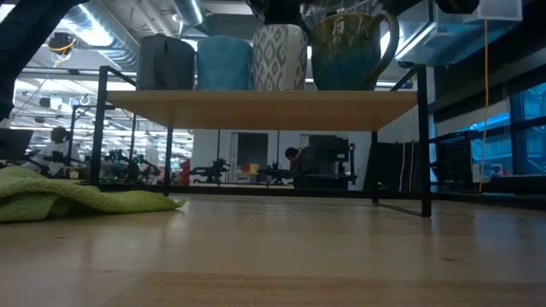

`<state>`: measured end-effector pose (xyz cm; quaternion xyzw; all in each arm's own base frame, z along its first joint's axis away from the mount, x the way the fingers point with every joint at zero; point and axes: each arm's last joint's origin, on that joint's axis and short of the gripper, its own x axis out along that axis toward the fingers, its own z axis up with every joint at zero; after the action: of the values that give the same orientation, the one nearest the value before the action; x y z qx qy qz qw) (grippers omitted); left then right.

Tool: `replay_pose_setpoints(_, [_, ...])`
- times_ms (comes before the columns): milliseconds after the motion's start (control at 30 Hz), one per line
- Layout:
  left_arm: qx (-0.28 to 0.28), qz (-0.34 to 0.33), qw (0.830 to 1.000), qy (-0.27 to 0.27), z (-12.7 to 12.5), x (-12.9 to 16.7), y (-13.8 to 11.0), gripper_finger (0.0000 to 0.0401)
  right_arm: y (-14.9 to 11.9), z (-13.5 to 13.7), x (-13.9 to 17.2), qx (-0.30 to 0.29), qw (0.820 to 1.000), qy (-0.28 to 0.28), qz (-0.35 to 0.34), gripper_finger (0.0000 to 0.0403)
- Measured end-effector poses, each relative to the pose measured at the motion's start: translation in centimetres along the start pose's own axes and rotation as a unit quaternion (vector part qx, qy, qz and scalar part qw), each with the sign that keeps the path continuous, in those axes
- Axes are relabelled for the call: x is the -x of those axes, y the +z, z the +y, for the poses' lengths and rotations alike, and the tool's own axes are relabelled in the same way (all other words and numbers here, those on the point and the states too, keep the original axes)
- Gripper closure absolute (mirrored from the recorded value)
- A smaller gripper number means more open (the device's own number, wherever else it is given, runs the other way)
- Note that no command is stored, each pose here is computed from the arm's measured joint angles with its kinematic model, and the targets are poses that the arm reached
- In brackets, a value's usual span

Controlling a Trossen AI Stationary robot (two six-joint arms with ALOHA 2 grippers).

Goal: Stack small to large cups/mugs on shelf
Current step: Adjust the mugs on the shelf

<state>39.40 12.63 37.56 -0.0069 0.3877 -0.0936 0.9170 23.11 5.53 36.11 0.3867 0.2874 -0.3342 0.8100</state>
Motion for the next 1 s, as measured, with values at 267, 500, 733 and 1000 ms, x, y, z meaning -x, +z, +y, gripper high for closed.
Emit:
replay_pose_setpoints(267, [0.006,0.013,1.0,-0.004,0.6,-1.5,-0.3,0.039,-0.6,-0.1,0.3,0.008,1.0,-0.007,0.01,0.0375])
replay_pose_setpoints(500, [0.002,0.002,1.0,0.001,0.7,-1.4,-0.1,0.0399,-1.2,-0.7,0.5,0.001,0.999,-0.034,0.035,0.0397])
replay_pose_setpoints(733, [0.008,0.008,1.0,0.001,1.2,-1.8,-0.4,0.0399,-1.2,-0.7,0.5,-0.011,0.999,-0.033,0.036,0.0398])
replay_pose_setpoints(1000, [0.008,0.008,1.0,-0.004,1.4,-2.3,-0.4,0.0394,-1.5,-0.5,0.0,-0.019,0.999,-0.019,0.034,0.0395])
